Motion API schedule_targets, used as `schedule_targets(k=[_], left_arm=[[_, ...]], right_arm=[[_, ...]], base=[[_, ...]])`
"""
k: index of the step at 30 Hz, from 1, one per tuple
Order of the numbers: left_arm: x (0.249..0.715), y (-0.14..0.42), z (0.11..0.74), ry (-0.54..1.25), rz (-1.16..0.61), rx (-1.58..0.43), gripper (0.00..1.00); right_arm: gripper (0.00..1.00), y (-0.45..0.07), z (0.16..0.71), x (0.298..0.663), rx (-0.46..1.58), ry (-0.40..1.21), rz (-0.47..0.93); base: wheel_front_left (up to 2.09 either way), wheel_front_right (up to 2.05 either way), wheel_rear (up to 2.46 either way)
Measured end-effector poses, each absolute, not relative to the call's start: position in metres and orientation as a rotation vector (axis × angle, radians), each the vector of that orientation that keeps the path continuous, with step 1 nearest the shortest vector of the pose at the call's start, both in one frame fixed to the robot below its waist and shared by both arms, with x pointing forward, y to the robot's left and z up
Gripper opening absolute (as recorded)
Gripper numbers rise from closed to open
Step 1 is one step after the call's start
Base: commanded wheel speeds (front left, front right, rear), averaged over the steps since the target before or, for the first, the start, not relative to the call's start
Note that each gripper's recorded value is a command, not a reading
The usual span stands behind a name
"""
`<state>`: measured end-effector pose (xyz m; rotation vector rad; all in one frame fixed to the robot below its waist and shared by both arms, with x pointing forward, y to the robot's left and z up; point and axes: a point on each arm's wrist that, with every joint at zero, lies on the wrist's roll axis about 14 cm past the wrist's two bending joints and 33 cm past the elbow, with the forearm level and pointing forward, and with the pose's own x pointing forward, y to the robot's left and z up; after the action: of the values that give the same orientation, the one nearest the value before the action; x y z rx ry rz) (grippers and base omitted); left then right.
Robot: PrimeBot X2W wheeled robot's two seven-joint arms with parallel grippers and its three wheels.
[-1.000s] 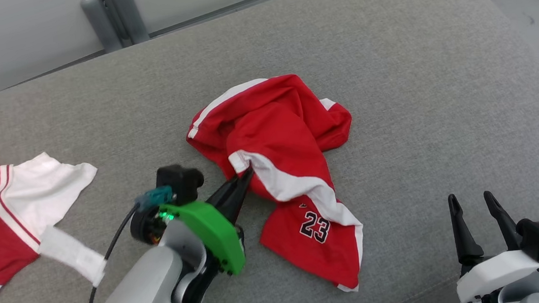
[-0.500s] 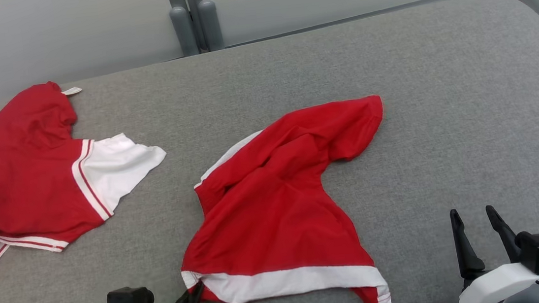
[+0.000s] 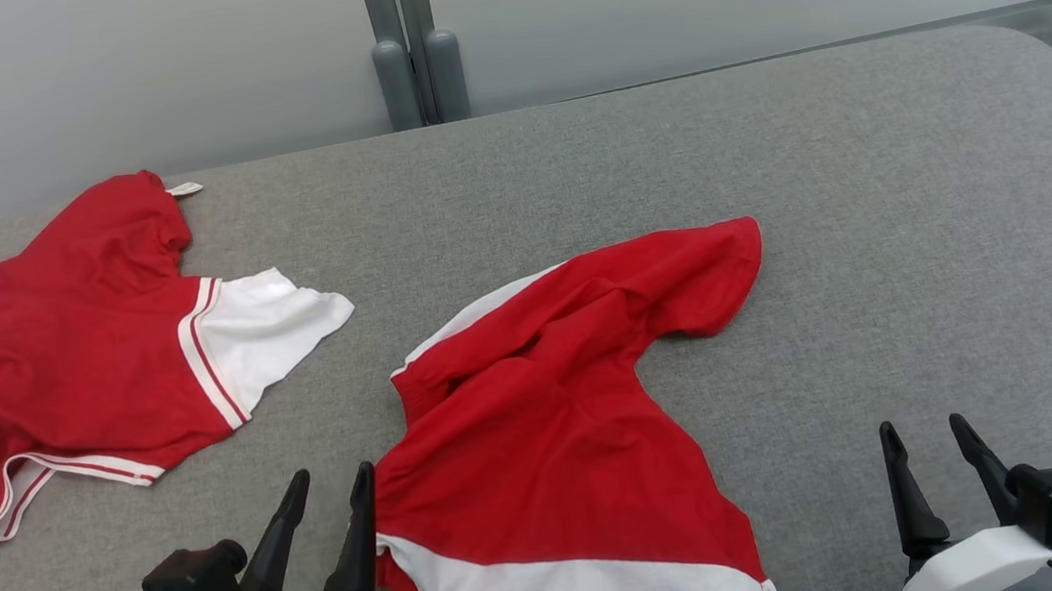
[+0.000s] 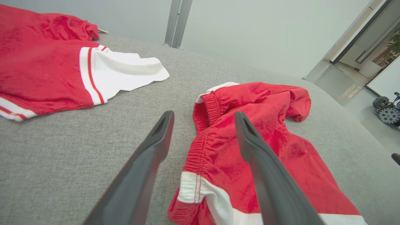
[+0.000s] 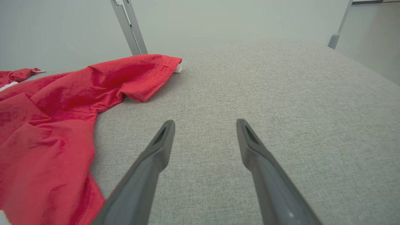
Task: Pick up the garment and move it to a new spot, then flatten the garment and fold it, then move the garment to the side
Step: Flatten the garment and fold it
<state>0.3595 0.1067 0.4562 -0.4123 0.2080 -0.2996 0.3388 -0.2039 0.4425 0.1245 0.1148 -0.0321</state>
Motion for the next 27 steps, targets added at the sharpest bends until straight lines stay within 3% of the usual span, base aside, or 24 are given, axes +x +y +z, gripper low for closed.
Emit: schedule_targets(k=[7,19,27], left_arm=[[0.346,0.111,0.498,0.008,-0.238,-0.363,1.00],[0.313,0.152,0.497,-0.047,-0.088,-0.244,1.00],[0.306,0.158,0.495,-0.047,-0.062,-0.273,1.00]], right_arm=[[1.00,-0.210,0.458,0.334,0.098,0.065,-0.043],[1.00,-0.197,0.463,0.327,0.083,0.052,0.005],[1.00,-0.185,0.467,0.328,0.077,0.038,0.046]], base=[[0.00,0.00,0.00],[0.00,0.00,0.00],[0.00,0.00,0.00]])
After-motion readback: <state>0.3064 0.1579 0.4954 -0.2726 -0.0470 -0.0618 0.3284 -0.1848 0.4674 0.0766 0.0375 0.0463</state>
